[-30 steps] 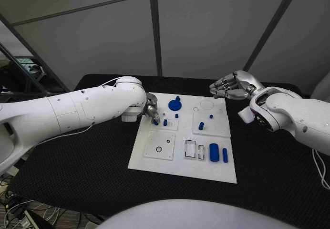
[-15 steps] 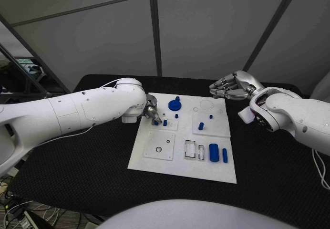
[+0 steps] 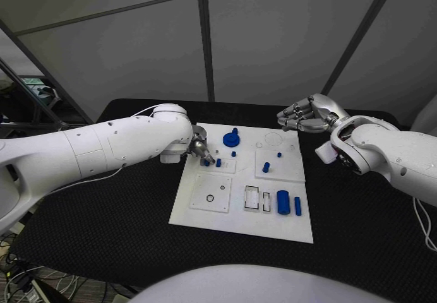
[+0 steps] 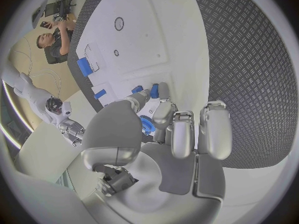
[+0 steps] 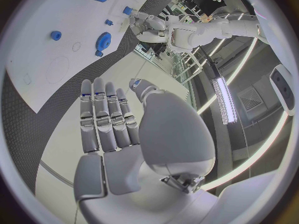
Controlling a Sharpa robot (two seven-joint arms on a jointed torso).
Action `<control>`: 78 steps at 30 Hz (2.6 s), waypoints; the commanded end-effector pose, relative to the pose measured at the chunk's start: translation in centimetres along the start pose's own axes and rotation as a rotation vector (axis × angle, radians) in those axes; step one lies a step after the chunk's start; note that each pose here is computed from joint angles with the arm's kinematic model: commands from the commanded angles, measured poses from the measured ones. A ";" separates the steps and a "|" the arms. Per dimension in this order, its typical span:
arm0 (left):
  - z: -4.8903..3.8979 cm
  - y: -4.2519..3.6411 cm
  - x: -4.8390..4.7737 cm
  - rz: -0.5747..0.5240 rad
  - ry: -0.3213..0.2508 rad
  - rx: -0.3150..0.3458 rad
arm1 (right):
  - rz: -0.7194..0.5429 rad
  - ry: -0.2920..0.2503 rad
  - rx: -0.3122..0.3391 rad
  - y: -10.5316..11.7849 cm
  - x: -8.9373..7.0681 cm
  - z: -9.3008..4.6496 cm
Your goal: Assemble the parts on the task board
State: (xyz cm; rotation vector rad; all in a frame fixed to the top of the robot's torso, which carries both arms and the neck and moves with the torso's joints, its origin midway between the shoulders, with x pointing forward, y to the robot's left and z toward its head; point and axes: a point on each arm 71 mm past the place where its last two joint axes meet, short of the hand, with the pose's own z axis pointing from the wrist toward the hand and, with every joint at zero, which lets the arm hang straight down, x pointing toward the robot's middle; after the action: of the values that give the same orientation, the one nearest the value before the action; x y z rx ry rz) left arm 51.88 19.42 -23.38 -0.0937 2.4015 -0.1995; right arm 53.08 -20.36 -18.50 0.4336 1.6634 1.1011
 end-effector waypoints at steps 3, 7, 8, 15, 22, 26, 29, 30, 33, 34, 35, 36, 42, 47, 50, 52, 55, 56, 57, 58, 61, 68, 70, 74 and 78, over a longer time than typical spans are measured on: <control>-0.04 0.29 -0.08 -0.015 -0.022 -0.013 | 0.003 0.002 -0.007 0.1 0.0 0.0; -0.13 0.42 -0.14 -0.023 -0.032 -0.011 | 0.003 0.001 -0.007 0.1 -0.1 0.0; -0.14 0.44 -0.15 -0.024 -0.035 -0.010 | 0.003 0.001 -0.007 0.1 -0.1 0.0; -0.32 0.61 -0.45 -0.047 -0.067 0.000 | 0.003 0.002 -0.007 0.1 -0.1 0.0; -0.90 0.74 -1.70 -0.094 -0.124 0.019 | 0.003 0.002 -0.006 0.1 -0.1 0.0; -1.43 0.88 -2.64 -0.127 -0.168 0.034 | 0.003 0.002 -0.005 0.0 -0.1 0.0; -1.76 1.03 -3.18 -0.153 -0.200 0.047 | 0.003 0.001 -0.004 0.0 -0.1 0.0; -1.89 1.07 -3.37 -0.167 -0.214 0.055 | 0.003 0.001 -0.004 0.0 -0.1 0.0; -2.15 0.96 -3.77 -0.219 -0.249 0.098 | 0.003 0.000 -0.004 0.0 -0.1 0.0; -2.22 0.78 -3.90 -0.239 -0.261 0.126 | 0.003 0.000 -0.003 0.0 -0.1 0.0; -2.29 0.55 -4.05 -0.257 -0.276 0.158 | 0.003 0.000 -0.003 0.0 -0.1 0.0; -2.37 0.28 -4.19 -0.273 -0.295 0.192 | 0.003 0.000 -0.003 0.0 -0.1 0.0; -2.62 -1.77 -4.07 -0.264 -0.417 0.428 | 0.002 0.000 -0.004 0.0 -0.1 0.0; -2.43 -3.21 -3.09 -0.176 -0.500 0.564 | 0.003 0.000 -0.007 0.0 -0.1 0.0; -2.08 -3.85 -2.50 -0.107 -0.516 0.597 | 0.003 -0.001 -0.008 0.1 -0.1 0.0; -1.82 -4.09 -2.21 -0.066 -0.518 0.601 | 0.003 0.000 -0.008 0.1 0.0 0.0; -1.40 -4.42 -1.84 -0.005 -0.515 0.598 | 0.004 0.001 -0.009 0.1 0.0 0.0; -1.25 -4.51 -1.72 0.013 -0.513 0.595 | 0.004 0.001 -0.009 0.1 0.0 0.0; -1.11 -4.59 -1.63 0.030 -0.510 0.591 | 0.004 0.001 -0.010 0.2 0.0 0.0; -1.00 -4.65 -1.55 0.041 -0.508 0.588 | 0.004 0.001 -0.010 0.2 0.1 0.0; -0.48 -4.88 -1.23 0.086 -0.491 0.569 | 0.004 0.002 -0.010 0.2 0.1 0.0; 0.38 -5.20 -0.71 0.133 -0.450 0.533 | 0.005 0.002 -0.011 0.2 0.1 0.0; 0.55 -5.18 -0.62 0.140 -0.442 0.524 | 0.005 0.002 -0.010 0.2 0.1 0.0; 0.78 -5.19 -0.48 0.149 -0.427 0.512 | 0.005 0.001 -0.010 0.2 0.1 0.0; 0.90 -5.27 -0.35 0.153 -0.416 0.508 | 0.005 0.002 -0.011 0.3 0.1 0.0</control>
State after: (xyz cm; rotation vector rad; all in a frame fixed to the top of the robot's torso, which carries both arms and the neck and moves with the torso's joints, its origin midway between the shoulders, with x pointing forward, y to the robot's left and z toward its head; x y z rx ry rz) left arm 52.85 14.25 -22.75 0.2207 1.8471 -0.6692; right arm 52.96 -20.26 -18.53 0.4322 1.6646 1.1053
